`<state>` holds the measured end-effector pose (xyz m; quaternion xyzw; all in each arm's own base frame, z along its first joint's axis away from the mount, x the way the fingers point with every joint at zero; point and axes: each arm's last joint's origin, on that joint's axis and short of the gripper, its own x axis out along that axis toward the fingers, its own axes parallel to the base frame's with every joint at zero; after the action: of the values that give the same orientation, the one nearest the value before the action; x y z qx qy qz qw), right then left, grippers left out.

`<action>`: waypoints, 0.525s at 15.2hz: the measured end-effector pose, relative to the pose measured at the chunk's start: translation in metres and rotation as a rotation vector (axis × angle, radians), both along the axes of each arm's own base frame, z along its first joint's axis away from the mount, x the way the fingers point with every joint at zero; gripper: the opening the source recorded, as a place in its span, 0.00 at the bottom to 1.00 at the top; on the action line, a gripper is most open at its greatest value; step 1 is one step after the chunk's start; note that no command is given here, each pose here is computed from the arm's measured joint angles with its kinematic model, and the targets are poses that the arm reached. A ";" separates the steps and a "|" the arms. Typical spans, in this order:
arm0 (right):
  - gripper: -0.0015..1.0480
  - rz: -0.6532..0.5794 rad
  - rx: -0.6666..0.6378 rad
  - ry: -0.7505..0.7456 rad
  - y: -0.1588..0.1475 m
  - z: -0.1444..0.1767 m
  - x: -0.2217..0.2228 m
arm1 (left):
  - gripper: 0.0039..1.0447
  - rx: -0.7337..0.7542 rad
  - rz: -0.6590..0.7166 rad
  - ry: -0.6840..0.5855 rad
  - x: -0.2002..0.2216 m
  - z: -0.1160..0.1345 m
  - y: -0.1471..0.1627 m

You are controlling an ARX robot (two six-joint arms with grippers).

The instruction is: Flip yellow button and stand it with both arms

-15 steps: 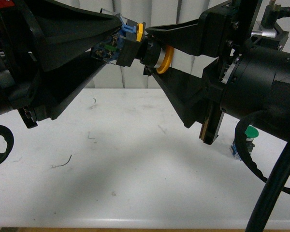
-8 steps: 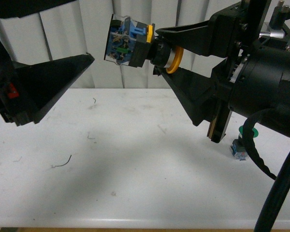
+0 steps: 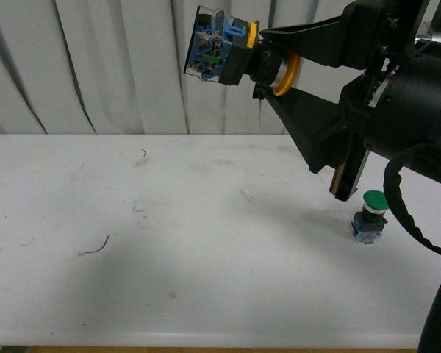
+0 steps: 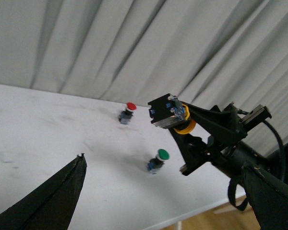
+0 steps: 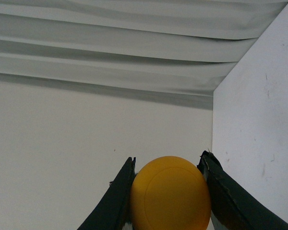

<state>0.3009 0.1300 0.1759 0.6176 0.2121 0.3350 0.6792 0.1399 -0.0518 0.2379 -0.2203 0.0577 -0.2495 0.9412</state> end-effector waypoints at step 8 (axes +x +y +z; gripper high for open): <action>0.34 0.001 -0.007 -0.019 0.001 0.002 0.000 | 0.43 0.427 0.512 -0.106 -0.042 -0.019 0.030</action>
<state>0.3010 0.1310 0.1783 0.6119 0.2070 0.3404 0.6833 0.0976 -0.0223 0.2192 -0.0122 0.0026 0.0018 0.9999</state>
